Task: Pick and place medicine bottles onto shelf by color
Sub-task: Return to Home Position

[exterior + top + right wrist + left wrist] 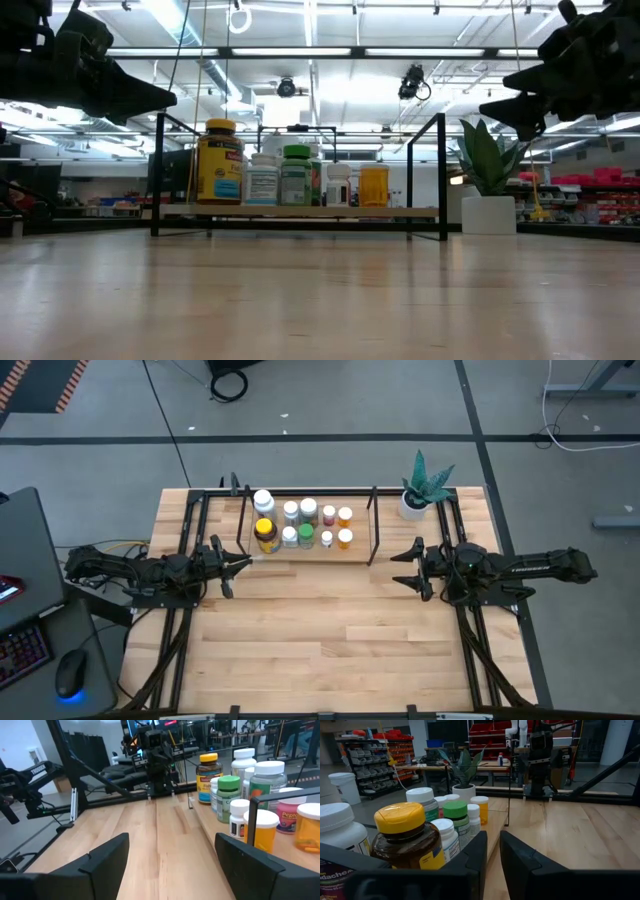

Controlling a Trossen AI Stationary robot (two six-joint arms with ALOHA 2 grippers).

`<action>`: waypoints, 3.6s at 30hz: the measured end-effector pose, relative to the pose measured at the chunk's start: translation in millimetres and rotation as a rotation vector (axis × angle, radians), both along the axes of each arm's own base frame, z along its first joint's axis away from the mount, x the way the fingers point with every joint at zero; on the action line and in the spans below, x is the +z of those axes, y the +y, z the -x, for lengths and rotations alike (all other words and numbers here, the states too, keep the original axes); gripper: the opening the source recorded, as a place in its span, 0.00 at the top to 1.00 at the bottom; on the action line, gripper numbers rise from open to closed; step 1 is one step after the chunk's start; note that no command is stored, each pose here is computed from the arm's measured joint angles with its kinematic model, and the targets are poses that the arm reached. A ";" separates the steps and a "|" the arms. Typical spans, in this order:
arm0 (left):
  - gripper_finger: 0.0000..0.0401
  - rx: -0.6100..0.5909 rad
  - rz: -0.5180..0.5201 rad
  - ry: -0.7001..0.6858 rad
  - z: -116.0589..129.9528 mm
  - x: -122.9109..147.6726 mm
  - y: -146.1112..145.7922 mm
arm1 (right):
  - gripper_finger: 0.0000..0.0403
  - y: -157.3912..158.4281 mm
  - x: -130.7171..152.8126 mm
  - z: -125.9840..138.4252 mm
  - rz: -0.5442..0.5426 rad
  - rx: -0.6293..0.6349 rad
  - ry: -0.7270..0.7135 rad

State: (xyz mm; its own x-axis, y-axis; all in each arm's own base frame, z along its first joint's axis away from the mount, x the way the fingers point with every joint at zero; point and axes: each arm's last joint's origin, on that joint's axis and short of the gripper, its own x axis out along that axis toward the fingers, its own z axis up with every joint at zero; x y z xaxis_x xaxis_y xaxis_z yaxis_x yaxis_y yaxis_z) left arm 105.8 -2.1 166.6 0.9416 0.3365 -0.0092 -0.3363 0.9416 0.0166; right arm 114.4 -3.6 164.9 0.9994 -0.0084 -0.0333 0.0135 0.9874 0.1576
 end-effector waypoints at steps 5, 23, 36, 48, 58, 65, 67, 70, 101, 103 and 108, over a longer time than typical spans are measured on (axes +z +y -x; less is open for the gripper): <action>0.86 0.000 0.000 0.000 0.0 0.0 0.0 | 0.25 0.0 0.0 0.0 0.001 -0.001 0.000; 0.86 0.000 0.000 0.000 0.0 0.0 0.0 | 0.25 -0.1 0.3 -0.1 0.002 -0.003 -0.002; 0.84 0.000 0.000 0.000 0.0 0.0 0.0 | 0.25 -0.1 0.4 -0.1 0.002 -0.003 -0.002; 0.84 0.000 0.000 0.000 0.0 0.1 0.0 | 0.25 -0.1 0.5 -0.1 0.002 -0.003 -0.002; 0.86 0.000 0.000 0.000 0.0 0.0 0.0 | 0.25 -0.1 0.5 -0.1 0.002 -0.003 -0.002; 0.85 0.000 0.000 0.000 0.0 0.0 0.0 | 0.25 -0.1 0.6 -0.1 0.002 -0.003 -0.003; 0.84 0.000 0.000 0.000 0.0 0.0 0.0 | 0.25 -0.1 0.6 -0.1 0.002 -0.003 -0.003; 0.85 0.000 0.000 0.000 0.0 0.1 0.0 | 0.25 -0.1 0.6 -0.1 0.002 -0.003 -0.003; 0.85 0.000 0.000 0.000 0.0 0.1 0.0 | 0.25 -0.1 0.6 -0.1 0.002 -0.003 -0.003; 0.84 0.000 0.000 0.000 0.0 0.0 0.0 | 0.25 -0.1 0.6 -0.1 0.002 -0.003 -0.003; 0.85 0.000 0.000 0.000 0.0 0.0 0.0 | 0.25 -0.1 0.7 -0.1 0.002 -0.003 -0.003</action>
State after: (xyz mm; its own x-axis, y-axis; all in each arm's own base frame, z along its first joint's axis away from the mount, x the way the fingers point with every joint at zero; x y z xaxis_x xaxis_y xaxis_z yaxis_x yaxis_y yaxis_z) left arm 105.8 -2.1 166.6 0.9416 0.3365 -0.0092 -0.3363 0.9416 0.0166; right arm 114.5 -3.6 165.5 0.9995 -0.0110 -0.0304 0.0156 0.9878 0.1552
